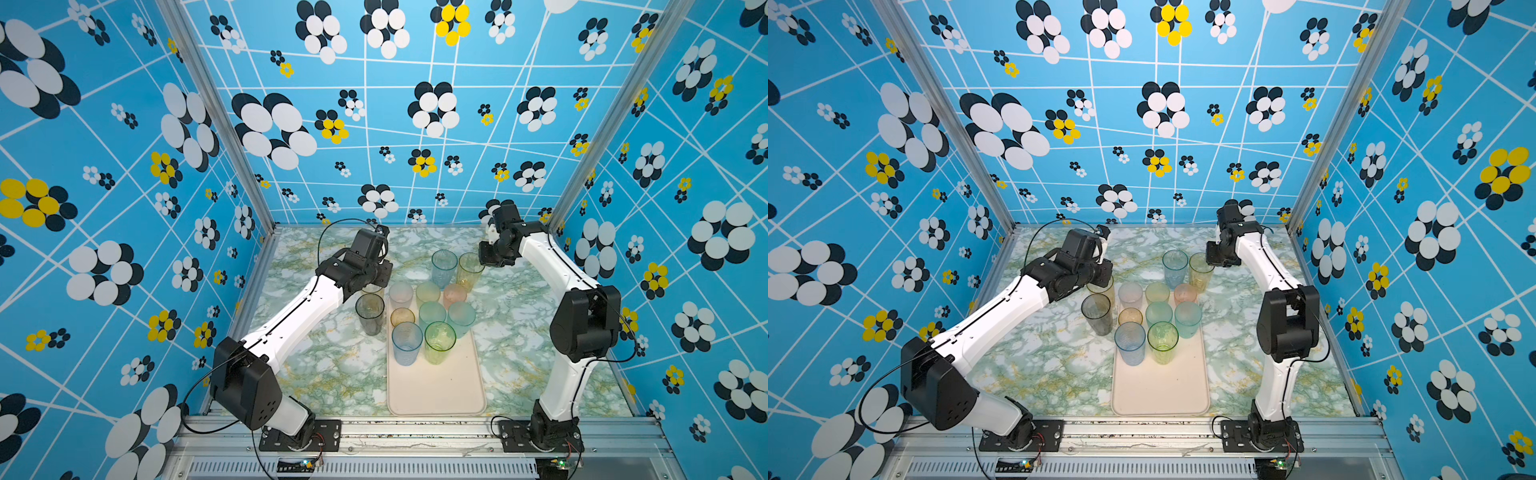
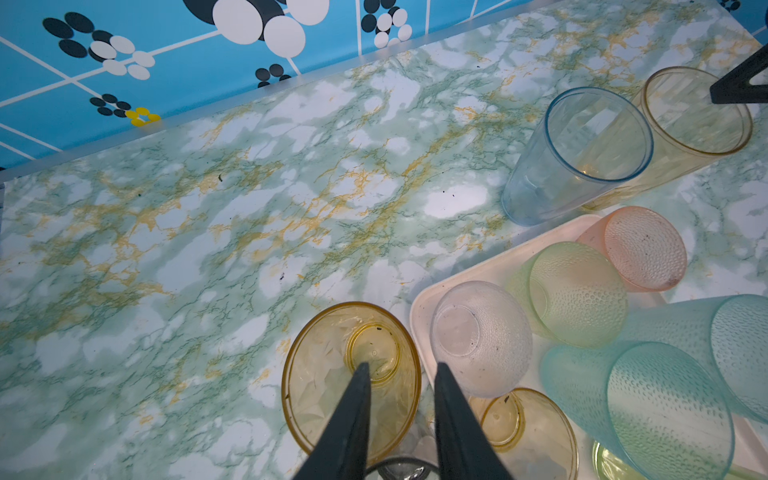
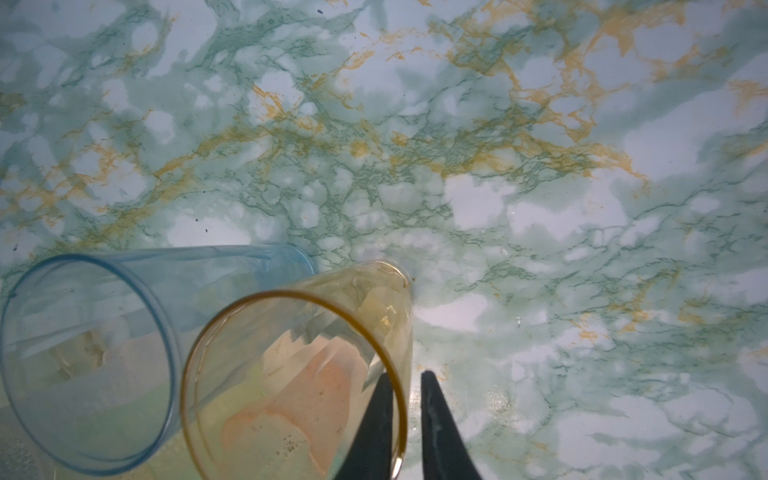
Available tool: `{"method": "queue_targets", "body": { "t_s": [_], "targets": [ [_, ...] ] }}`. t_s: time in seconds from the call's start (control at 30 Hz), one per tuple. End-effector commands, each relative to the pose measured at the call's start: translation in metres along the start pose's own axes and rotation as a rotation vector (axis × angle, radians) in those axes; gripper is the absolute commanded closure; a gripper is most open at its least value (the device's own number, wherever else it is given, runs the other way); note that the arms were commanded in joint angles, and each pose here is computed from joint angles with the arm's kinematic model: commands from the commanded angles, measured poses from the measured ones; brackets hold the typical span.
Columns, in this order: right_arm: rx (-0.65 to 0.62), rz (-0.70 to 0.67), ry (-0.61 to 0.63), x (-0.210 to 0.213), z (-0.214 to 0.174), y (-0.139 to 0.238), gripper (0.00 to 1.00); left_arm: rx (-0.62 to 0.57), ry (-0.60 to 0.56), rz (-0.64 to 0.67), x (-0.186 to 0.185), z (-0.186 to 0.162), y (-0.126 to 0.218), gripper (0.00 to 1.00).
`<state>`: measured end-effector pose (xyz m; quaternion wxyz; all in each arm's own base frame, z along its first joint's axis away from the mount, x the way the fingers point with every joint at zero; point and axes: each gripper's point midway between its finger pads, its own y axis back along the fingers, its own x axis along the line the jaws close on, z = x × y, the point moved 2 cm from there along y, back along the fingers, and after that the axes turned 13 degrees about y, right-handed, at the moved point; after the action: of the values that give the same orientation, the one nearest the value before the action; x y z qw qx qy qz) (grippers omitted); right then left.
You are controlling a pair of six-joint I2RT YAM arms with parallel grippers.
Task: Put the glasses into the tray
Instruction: 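Move the right gripper to the amber cup beside the tray's far end, then close the right gripper on the amber cup rim and lift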
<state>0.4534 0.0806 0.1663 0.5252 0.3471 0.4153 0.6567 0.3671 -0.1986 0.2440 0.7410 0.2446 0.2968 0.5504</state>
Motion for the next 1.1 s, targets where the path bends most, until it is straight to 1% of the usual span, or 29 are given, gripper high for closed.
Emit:
{"method": "queue_targets", "body": {
  "t_s": [0.0, 0.2, 0.43, 0.63, 0.87, 1.07],
  "targets": [
    [0.058, 0.006, 0.007, -0.002, -0.008, -0.006, 0.85, 0.001, -0.004, 0.01, 0.004, 0.004, -0.001, 0.71],
    [0.061, 0.014, 0.007, 0.0, -0.008, -0.007, 0.87, 0.007, -0.003, 0.011, 0.006, 0.003, -0.003, 0.71],
    [0.068, 0.011, 0.009, -0.001, -0.011, -0.006, 0.93, 0.009, 0.001, 0.007, 0.007, 0.002, -0.004, 0.71],
    [0.058, -0.015, 0.011, -0.005, -0.013, 0.002, 0.96, 0.016, 0.001, 0.006, 0.008, 0.001, -0.006, 0.71],
    [0.023, -0.077, 0.015, -0.013, -0.021, 0.025, 0.97, 0.021, 0.002, 0.005, 0.008, -0.001, -0.006, 0.72],
    [0.018, -0.163, 0.026, -0.023, -0.04, 0.056, 0.99, 0.021, 0.001, -0.003, 0.008, -0.005, -0.007, 0.71]
  ]
}}
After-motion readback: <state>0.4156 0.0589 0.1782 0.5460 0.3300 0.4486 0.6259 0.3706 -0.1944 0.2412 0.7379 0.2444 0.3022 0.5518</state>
